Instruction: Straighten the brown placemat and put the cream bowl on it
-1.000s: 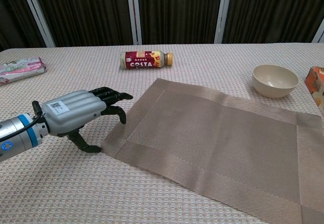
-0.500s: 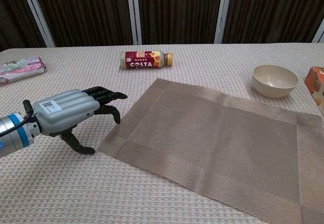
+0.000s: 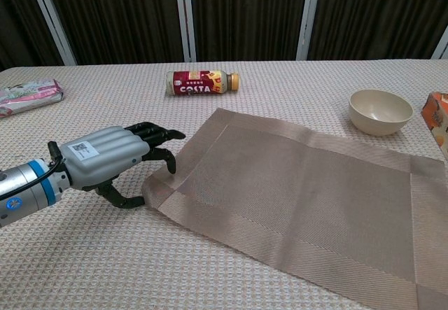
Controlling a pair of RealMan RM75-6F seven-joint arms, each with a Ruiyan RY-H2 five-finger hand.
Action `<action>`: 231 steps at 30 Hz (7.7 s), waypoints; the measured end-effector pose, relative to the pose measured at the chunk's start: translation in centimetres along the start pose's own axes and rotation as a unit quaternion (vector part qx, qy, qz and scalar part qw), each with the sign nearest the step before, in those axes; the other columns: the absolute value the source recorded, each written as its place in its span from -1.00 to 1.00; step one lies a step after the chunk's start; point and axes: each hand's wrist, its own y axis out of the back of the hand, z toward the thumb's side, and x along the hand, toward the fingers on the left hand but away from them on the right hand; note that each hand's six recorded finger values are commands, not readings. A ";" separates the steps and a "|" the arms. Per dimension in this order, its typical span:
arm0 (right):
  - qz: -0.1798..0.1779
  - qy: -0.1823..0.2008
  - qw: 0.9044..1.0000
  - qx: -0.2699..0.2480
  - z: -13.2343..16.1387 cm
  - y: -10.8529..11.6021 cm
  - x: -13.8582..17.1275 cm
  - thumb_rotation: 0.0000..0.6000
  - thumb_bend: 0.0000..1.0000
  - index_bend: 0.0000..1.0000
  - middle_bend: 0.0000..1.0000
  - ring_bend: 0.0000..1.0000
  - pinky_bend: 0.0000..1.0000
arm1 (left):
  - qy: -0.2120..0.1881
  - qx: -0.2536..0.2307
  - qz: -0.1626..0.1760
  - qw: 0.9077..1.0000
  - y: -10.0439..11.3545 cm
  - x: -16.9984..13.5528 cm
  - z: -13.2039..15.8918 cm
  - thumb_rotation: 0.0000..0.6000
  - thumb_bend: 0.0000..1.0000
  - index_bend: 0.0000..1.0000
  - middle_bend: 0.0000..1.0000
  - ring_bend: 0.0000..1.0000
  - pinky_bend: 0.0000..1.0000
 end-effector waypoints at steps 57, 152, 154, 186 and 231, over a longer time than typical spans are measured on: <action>-0.011 0.010 1.000 -0.003 0.4 0.8 0.4 1.00 -1.00 -1.00 -1.00 -1.00 -1.00 | 0.000 -0.052 -0.085 0.995 0.8 -7.8 6.4 1.00 0.18 0.38 -1.00 -1.00 -1.00; 0.149 -0.016 0.983 0.103 1.2 -12.6 -18.5 1.00 -0.61 -0.23 -1.00 -1.00 -1.00 | 0.365 -0.086 0.086 0.923 11.1 -22.3 -14.3 1.00 -1.00 -1.00 -1.00 -1.00 -1.00; 0.152 -0.019 0.982 0.106 1.0 -13.2 -18.6 1.00 -0.58 -0.18 -1.00 -1.00 -1.00 | 0.365 -0.087 0.087 0.923 11.2 -22.3 -14.3 1.00 -1.00 -1.00 -1.00 -1.00 -1.00; 0.052 0.092 0.994 0.023 5.4 -9.8 -14.9 1.00 -0.06 0.35 -0.88 -1.00 -1.00 | 0.346 -0.105 0.095 0.928 11.8 -22.3 -13.5 1.00 -1.00 -1.00 -1.00 -1.00 -1.00; 0.126 0.375 0.918 -0.013 24.6 -15.3 -8.4 1.00 -1.00 -1.00 -1.00 -1.00 -1.00 | 0.351 -0.108 0.076 0.927 11.0 -22.5 -14.1 1.00 -1.00 -1.00 -1.00 -1.00 -1.00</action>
